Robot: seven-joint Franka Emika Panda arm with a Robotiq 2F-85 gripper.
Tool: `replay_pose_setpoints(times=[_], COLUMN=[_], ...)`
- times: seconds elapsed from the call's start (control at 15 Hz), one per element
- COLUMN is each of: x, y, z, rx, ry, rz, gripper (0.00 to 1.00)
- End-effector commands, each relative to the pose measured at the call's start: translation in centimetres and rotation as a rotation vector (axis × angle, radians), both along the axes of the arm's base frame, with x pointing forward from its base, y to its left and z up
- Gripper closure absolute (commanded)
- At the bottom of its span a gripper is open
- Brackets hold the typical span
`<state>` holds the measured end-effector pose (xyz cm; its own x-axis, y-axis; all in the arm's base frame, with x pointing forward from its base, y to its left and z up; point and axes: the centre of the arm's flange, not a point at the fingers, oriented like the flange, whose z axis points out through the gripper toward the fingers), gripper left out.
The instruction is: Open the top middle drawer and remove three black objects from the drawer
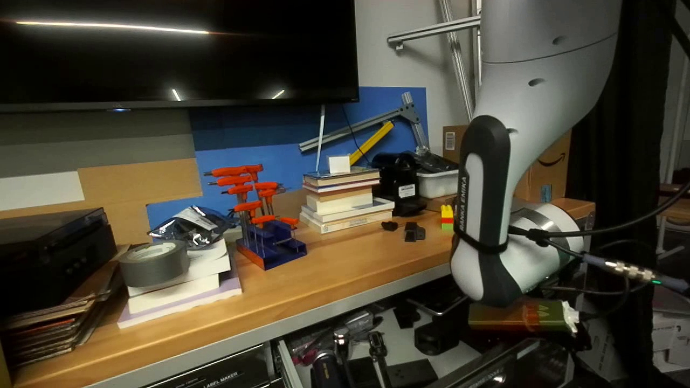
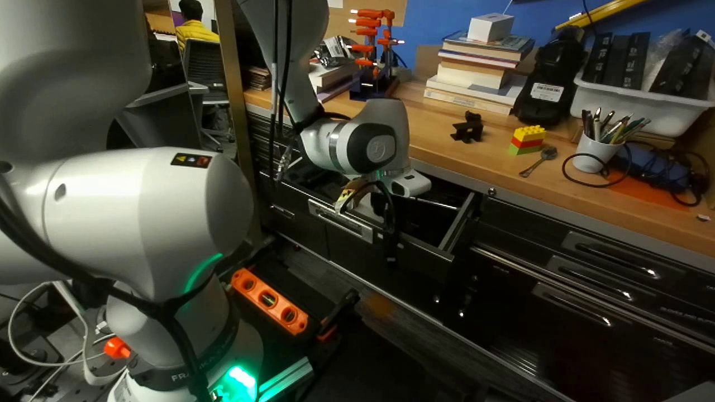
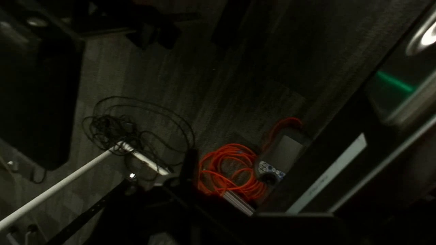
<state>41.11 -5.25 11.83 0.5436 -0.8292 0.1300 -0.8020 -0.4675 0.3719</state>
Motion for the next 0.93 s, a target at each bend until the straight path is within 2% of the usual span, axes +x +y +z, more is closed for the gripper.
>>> replay_pose_setpoints(times=[0.0, 0.13, 0.33, 0.6, 0.87], x=[-1.8, -2.4, -1.2, 2.7, 5.5], y=[0.3, 0.4, 1.1, 3.4, 6.1], z=[1.5, 2.0, 3.8, 7.5, 9.6], rx=[-0.062, -0.106, -0.156, -0.201, -0.117], ry=[0.200, 0.299, 0.308, 0.194, 0.044], rz=[0.034, 0.067, 0.159, 0.318, 0.463], gripper=[0.00, 0.00, 0.00, 0.00, 0.00])
